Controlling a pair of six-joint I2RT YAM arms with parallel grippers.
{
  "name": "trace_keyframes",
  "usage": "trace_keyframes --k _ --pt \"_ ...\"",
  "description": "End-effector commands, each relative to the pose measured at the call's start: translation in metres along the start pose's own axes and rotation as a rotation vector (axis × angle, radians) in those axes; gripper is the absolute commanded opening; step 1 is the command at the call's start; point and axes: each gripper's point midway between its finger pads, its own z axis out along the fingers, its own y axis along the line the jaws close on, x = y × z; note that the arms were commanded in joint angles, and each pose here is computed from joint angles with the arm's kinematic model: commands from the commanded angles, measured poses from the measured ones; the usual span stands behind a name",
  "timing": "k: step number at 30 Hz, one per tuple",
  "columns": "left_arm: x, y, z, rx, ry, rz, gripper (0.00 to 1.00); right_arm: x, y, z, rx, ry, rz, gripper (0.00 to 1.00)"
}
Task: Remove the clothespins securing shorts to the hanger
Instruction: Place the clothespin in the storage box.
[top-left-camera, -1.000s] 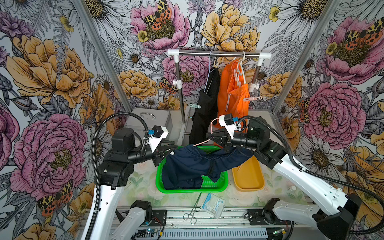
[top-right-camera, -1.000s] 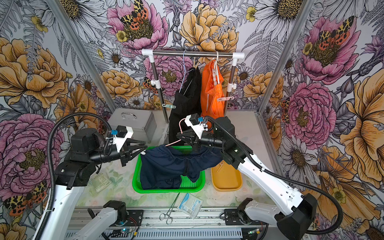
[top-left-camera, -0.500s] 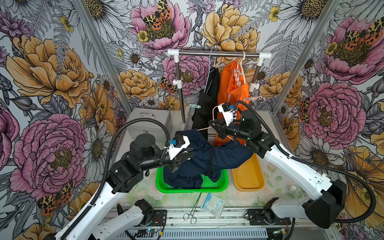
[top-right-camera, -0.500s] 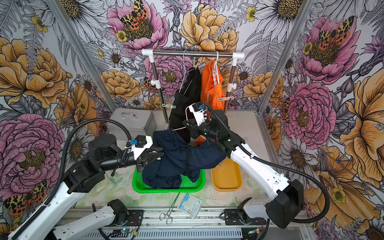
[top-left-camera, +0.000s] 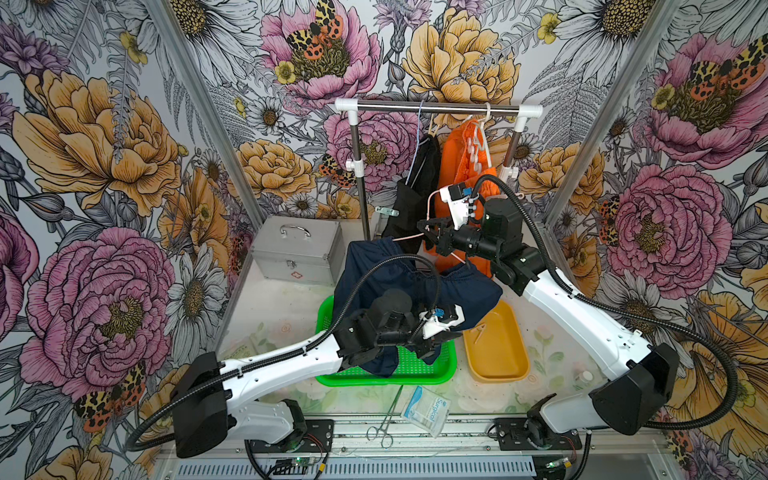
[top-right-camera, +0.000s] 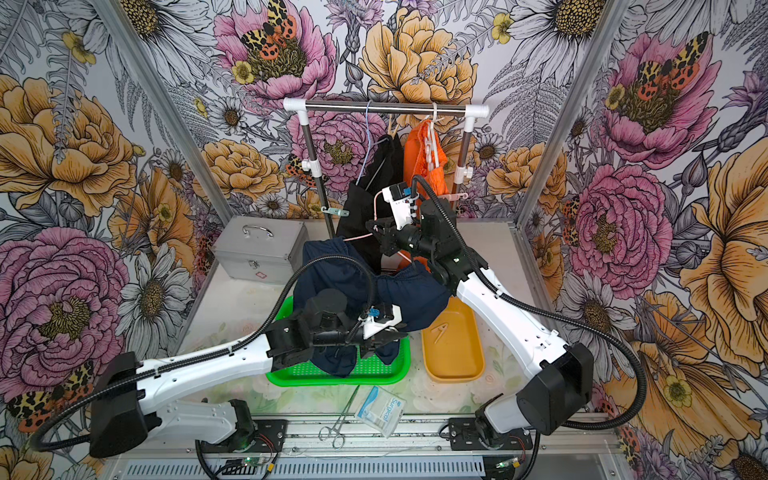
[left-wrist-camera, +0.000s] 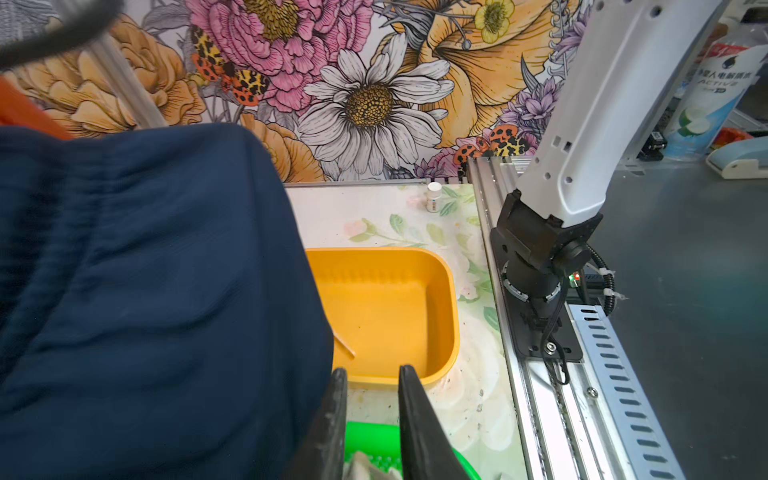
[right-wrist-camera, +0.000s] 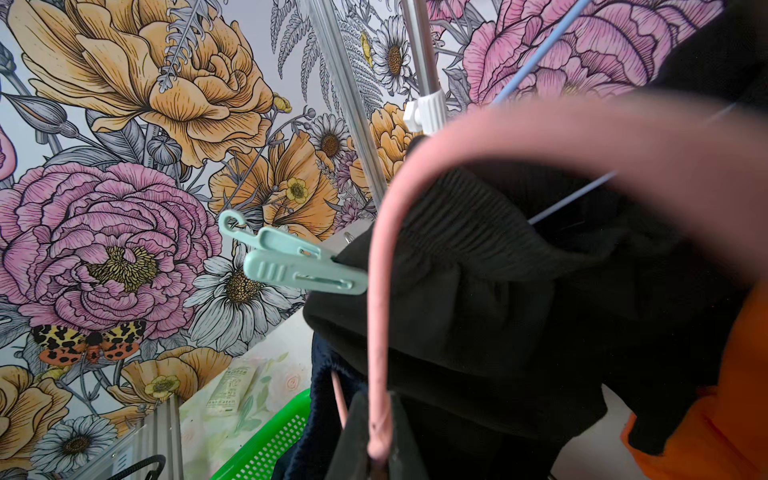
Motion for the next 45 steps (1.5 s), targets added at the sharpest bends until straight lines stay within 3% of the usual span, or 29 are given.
trace_keyframes --k 1,9,17,21,26,28,30,39,45 --pt "-0.031 0.002 0.021 -0.023 -0.118 0.073 0.00 -0.030 0.010 -0.007 -0.041 -0.068 -0.015 0.00" --pt "-0.010 -0.021 0.085 0.039 -0.118 0.078 0.00 -0.028 0.007 -0.005 -0.047 -0.059 -0.012 0.00" --pt "0.023 -0.013 0.132 0.076 -0.084 0.009 0.00 -0.030 0.005 -0.006 -0.039 -0.065 -0.016 0.00" --pt "0.036 -0.004 0.141 0.085 -0.074 -0.038 0.15 -0.029 0.004 -0.006 -0.037 -0.063 -0.015 0.00" --pt "0.045 -0.005 0.147 0.113 -0.059 -0.073 0.48 -0.027 0.002 -0.004 -0.034 -0.058 -0.012 0.00" --pt "0.045 -0.006 0.148 0.121 -0.057 -0.078 0.61 -0.026 0.001 -0.004 -0.034 -0.056 -0.011 0.00" --pt "0.041 -0.007 0.146 0.126 -0.062 -0.079 0.66 -0.026 0.000 -0.003 -0.033 -0.054 -0.010 0.00" --pt "-0.001 -0.028 0.102 0.136 -0.080 0.004 0.70 -0.023 -0.003 -0.003 -0.026 -0.046 -0.010 0.00" --pt "-0.020 -0.032 0.052 0.090 -0.086 0.024 0.81 -0.019 -0.003 -0.003 -0.030 -0.039 -0.008 0.00"
